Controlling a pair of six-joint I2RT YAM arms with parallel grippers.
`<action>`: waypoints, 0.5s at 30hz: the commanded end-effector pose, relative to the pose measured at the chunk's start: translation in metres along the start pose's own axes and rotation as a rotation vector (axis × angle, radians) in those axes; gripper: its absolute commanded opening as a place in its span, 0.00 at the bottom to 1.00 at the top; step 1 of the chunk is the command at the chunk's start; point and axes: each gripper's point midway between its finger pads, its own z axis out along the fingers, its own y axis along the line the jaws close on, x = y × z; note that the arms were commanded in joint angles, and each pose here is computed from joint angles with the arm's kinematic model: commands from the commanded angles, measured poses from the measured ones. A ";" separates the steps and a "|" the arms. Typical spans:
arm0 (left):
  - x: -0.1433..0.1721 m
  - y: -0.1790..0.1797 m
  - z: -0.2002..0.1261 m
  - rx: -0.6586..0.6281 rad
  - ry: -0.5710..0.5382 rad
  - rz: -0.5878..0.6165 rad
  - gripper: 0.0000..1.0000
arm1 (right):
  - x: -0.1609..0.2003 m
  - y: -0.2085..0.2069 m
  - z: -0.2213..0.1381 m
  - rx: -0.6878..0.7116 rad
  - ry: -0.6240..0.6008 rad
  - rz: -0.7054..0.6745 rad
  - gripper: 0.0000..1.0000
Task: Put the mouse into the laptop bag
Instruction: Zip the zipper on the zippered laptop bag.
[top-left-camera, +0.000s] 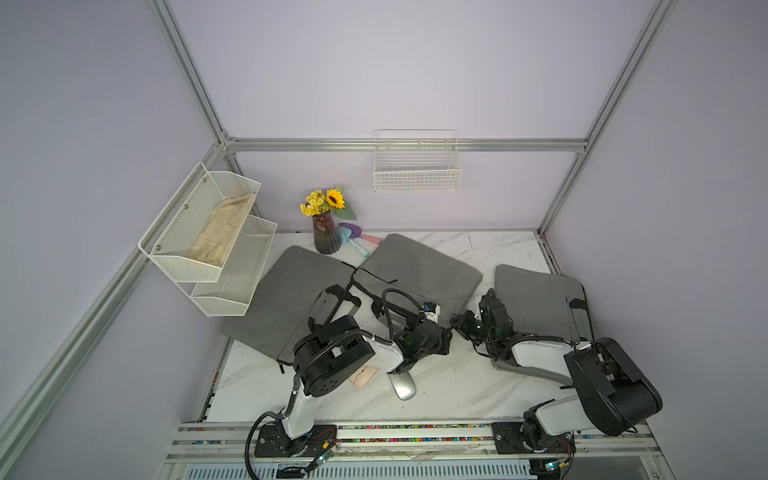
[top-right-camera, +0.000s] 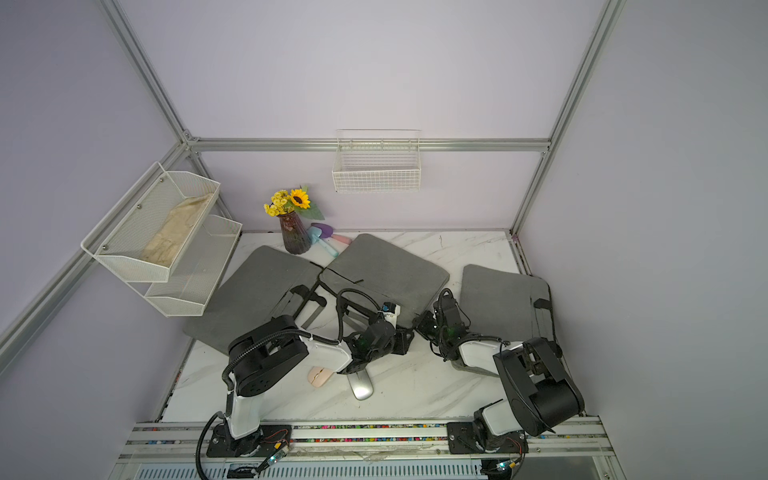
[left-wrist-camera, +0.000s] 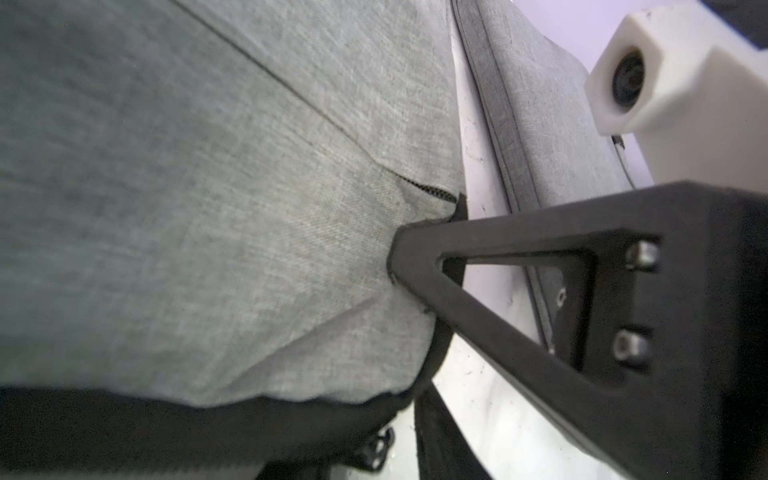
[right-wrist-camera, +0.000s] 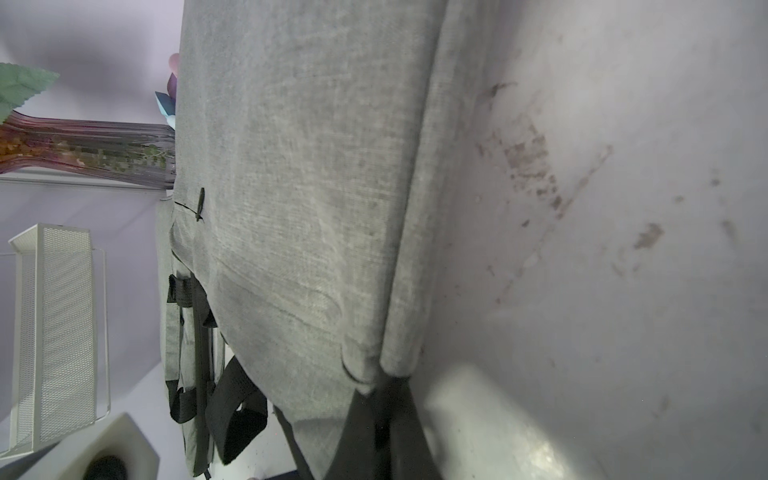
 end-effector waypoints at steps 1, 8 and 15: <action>0.015 0.016 0.010 -0.068 0.045 0.033 0.26 | -0.013 0.033 -0.006 -0.099 -0.035 -0.020 0.00; 0.018 0.019 0.008 -0.081 0.049 0.036 0.17 | -0.013 0.033 -0.001 -0.095 -0.029 -0.020 0.00; 0.020 0.023 0.004 -0.105 0.054 0.039 0.06 | -0.014 0.029 0.001 -0.082 -0.035 -0.022 0.00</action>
